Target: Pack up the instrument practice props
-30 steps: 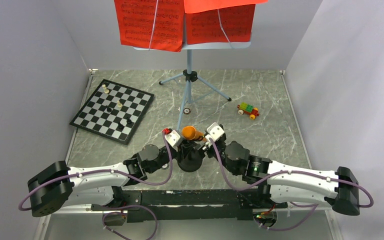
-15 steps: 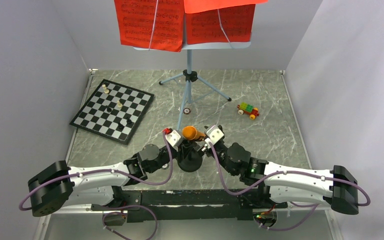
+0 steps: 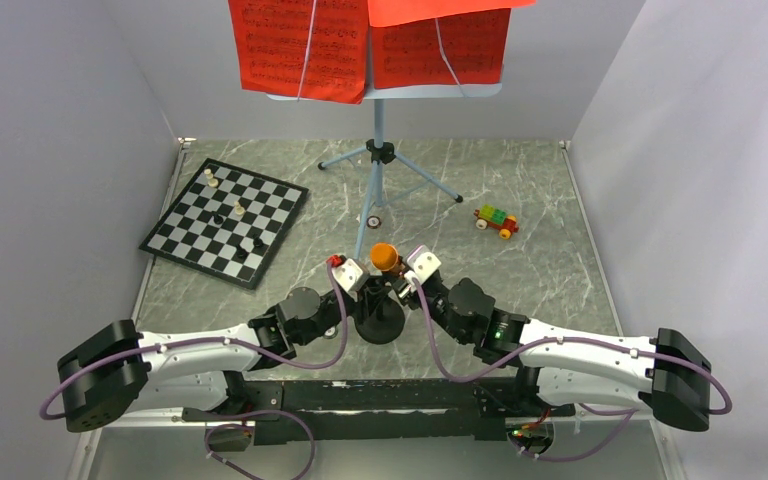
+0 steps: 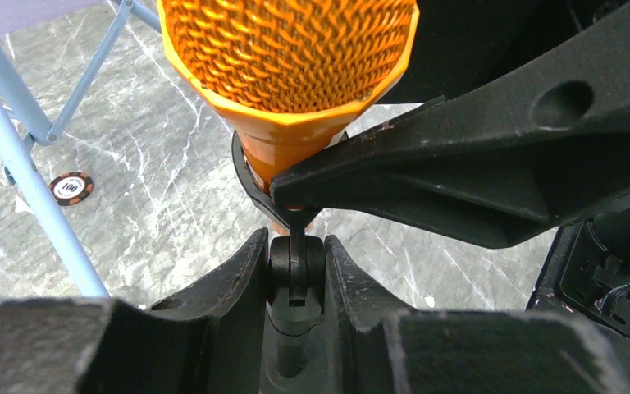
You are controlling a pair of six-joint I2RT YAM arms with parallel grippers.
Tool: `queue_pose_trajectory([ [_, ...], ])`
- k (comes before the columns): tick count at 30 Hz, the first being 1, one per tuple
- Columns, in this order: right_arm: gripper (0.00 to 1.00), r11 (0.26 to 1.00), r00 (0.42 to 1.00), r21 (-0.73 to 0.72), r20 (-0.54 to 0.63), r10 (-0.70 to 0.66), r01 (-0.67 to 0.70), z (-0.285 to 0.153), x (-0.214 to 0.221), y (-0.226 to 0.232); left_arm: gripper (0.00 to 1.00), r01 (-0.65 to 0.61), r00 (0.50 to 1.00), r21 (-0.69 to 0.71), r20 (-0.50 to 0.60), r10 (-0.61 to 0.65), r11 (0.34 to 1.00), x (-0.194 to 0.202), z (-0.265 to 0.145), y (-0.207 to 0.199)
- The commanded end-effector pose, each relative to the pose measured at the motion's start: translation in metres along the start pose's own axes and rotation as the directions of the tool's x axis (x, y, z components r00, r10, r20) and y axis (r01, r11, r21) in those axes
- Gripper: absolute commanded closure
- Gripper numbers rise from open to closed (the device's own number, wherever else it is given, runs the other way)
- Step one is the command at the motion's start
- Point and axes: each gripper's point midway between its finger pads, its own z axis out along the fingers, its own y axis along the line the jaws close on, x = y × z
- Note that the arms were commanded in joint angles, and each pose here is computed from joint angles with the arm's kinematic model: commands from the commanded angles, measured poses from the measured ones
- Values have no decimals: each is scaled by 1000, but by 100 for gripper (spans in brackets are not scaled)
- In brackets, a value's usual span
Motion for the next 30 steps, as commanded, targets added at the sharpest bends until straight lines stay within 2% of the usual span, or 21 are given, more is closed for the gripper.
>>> queue_pose_trajectory([
  [1, 79, 995, 994, 84, 93, 50, -57, 3, -32, -22, 100, 20, 982, 67, -189, -7, 998, 53, -12, -15],
  [4, 93, 992, 993, 110, 107, 55, -66, 0, -40, -28, 100, 17, 981, 60, -196, -5, 998, 55, -12, -14],
  [5, 100, 989, 993, 132, 107, 55, -69, -1, -42, -33, 100, 16, 980, 56, -199, -4, 998, 55, -12, -13],
  [14, 100, 903, 997, 424, 59, 43, -64, -21, -48, -89, 100, 35, 972, 29, -233, -27, 999, 65, -14, -10],
  [21, 100, 867, 996, 491, 74, 54, -83, -34, -54, -104, 100, 29, 974, 27, -226, -22, 999, 64, -13, -9],
  [27, 100, 871, 993, 477, 74, 89, -114, -40, -67, -106, 100, 30, 979, 5, -203, -28, 1000, 58, -12, -6],
  [29, 100, 878, 991, 460, 48, 125, -133, -42, -66, -104, 92, 32, 982, -2, -188, -32, 999, 51, -11, -5],
  [30, 100, 880, 989, 452, 35, 142, -143, -43, -66, -102, 81, 31, 983, -1, -182, -30, 1000, 48, -11, -6],
])
